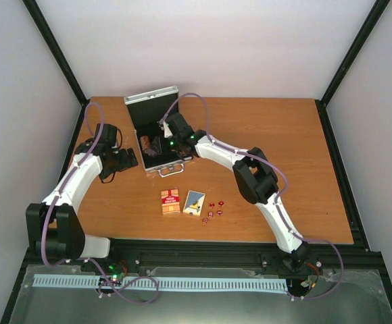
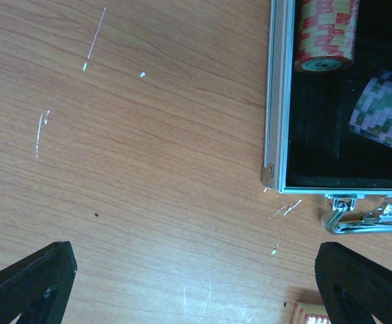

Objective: Pack up texas hold em set

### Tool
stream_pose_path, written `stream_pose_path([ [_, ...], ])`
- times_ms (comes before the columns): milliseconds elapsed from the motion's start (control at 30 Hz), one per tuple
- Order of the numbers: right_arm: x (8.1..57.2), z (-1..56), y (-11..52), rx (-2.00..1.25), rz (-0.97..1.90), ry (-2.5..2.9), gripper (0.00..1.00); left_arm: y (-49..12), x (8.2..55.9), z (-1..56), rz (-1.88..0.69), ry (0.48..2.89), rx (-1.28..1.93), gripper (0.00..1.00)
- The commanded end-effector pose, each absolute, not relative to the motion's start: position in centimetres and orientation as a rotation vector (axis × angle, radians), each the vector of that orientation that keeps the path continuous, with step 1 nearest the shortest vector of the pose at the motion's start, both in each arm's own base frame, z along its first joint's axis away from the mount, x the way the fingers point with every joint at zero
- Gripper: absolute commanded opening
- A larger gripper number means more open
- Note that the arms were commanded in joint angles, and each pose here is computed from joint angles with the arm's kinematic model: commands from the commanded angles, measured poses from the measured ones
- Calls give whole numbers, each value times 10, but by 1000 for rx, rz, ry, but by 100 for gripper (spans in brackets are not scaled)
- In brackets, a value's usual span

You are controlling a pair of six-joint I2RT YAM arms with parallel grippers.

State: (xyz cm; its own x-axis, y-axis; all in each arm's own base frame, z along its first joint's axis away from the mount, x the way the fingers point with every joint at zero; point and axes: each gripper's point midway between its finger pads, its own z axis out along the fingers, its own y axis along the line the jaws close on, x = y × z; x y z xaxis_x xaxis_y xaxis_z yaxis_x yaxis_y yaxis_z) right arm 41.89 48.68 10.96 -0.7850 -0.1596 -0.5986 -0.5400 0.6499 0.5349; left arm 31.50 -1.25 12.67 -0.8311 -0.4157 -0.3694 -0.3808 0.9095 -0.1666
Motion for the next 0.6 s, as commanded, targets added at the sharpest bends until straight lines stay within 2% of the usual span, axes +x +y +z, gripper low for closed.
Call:
stream_pose_path([
  [0, 428, 127, 508, -531, 1074, 2255, 3, -9, 311, 132, -111, 2652, -608, 100],
  [200, 433, 114, 518, -496, 1063, 2233, 3, -11, 308, 132, -124, 2649, -607, 100],
  [467, 428, 94, 527, -452, 907, 2236, 3, -11, 298, 130, -130, 2658, -593, 100],
  [567, 416, 80, 532, -475, 850, 2261, 7, -13, 295, 129, -142, 2658, -588, 100],
])
